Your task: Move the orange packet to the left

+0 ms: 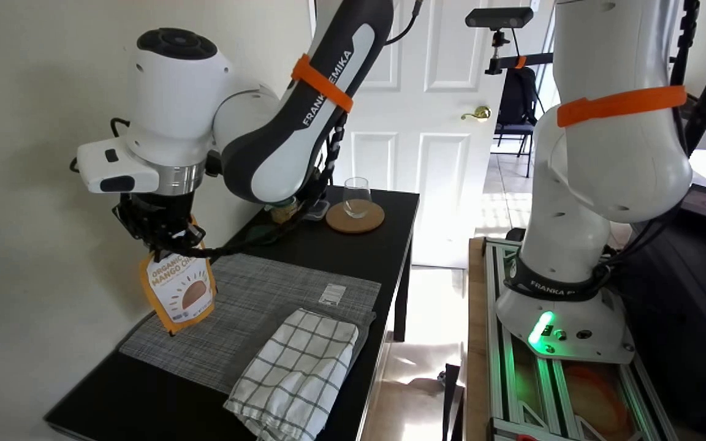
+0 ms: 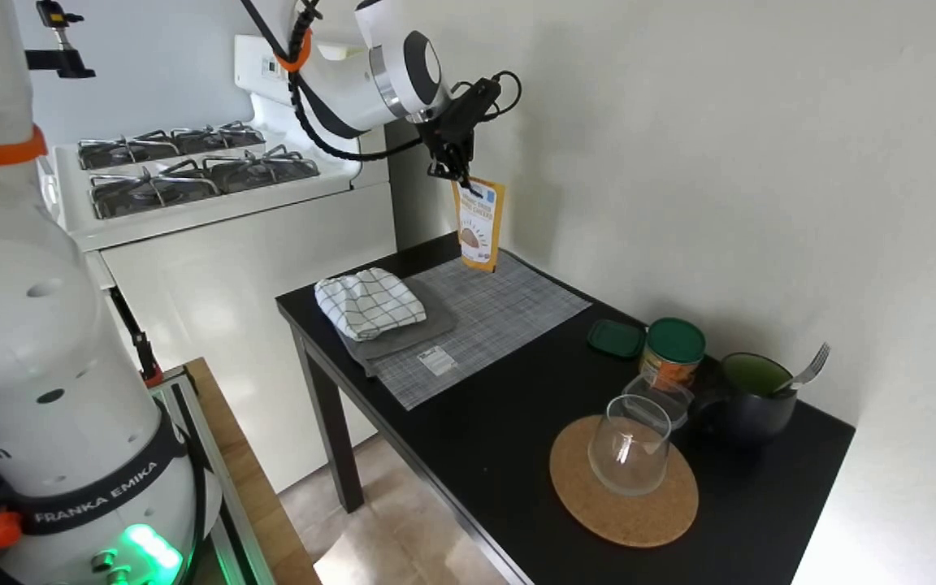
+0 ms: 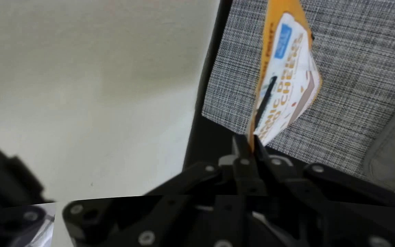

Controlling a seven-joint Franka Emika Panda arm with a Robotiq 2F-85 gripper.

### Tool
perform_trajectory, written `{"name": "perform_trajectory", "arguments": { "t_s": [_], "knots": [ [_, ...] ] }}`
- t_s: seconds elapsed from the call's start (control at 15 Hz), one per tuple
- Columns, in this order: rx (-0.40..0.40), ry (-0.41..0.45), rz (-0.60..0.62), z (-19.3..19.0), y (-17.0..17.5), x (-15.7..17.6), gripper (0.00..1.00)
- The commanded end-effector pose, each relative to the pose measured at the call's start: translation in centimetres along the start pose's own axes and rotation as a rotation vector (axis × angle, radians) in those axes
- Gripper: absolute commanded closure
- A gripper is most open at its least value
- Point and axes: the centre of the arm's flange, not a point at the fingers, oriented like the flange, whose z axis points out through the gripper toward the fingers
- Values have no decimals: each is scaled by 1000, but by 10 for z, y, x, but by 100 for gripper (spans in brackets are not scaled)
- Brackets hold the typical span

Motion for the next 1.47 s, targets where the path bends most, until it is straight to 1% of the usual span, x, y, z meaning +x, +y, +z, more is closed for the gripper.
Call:
{"name": "perform_trajectory", "arguments": {
  "t_s": [0.0, 0.13, 0.47, 0.53, 0.6, 0.67, 0.73, 1.07, 1.2, 1.27, 1.33, 1.4],
  "knots": [
    [-4, 51, 23, 20, -4, 13, 99],
    [3, 60, 17, 28, -6, 17, 99],
    [49, 75, 22, 48, -13, 18, 99],
    [54, 76, 30, 49, -13, 20, 72],
    [58, 79, 31, 48, -13, 21, 71],
    [58, 76, 32, 44, -13, 22, 66],
    [56, 69, 30, 35, -13, 25, 58],
    [-5, 42, -6, -23, -11, 30, 20],
    [1, 44, -13, -40, -9, 29, 5],
    [-4, 41, -24, -47, -10, 29, 1],
    [-16, 28, -37, -53, -11, 29, 0],
    [-45, 27, -63, -59, -11, 28, 0]
  ]
}}
